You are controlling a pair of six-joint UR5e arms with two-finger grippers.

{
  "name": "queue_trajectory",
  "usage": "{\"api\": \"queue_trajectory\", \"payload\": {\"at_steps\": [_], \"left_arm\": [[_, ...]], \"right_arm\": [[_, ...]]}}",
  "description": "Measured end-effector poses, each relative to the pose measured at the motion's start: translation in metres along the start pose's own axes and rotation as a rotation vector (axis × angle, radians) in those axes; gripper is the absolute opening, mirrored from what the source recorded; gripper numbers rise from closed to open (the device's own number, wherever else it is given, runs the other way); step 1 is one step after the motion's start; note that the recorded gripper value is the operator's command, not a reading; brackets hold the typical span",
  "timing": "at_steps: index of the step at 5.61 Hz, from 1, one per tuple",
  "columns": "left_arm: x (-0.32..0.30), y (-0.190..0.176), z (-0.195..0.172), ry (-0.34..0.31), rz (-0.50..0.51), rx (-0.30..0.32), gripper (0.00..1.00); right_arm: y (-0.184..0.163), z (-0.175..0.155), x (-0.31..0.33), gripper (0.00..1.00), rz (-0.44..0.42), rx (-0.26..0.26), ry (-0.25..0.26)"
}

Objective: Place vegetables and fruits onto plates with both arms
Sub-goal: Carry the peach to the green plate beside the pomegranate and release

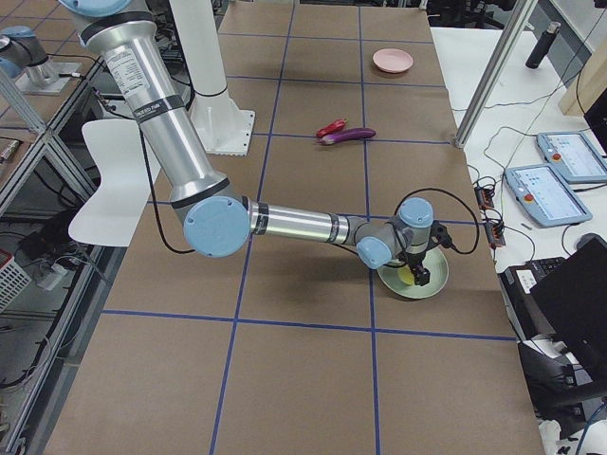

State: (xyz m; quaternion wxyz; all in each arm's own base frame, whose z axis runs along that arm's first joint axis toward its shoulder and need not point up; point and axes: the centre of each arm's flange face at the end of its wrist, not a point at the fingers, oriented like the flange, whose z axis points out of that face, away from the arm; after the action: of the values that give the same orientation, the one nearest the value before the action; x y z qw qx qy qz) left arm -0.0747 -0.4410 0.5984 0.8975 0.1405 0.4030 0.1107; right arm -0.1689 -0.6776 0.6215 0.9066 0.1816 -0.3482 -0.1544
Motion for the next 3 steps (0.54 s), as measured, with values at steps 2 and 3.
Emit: {"api": "queue_trajectory", "payload": {"at_steps": [2,3], "left_arm": [[0.001,0.0,-0.001,0.0,0.002,0.002,1.0],[0.002,-0.001,-0.002,-0.001,0.002,0.004,1.0]], "right_arm": [[0.008,-0.063,0.018,0.99,0.104,0.001,-0.047],[0.042,-0.097,0.024,0.99,0.171,-0.031,-0.063]]}}
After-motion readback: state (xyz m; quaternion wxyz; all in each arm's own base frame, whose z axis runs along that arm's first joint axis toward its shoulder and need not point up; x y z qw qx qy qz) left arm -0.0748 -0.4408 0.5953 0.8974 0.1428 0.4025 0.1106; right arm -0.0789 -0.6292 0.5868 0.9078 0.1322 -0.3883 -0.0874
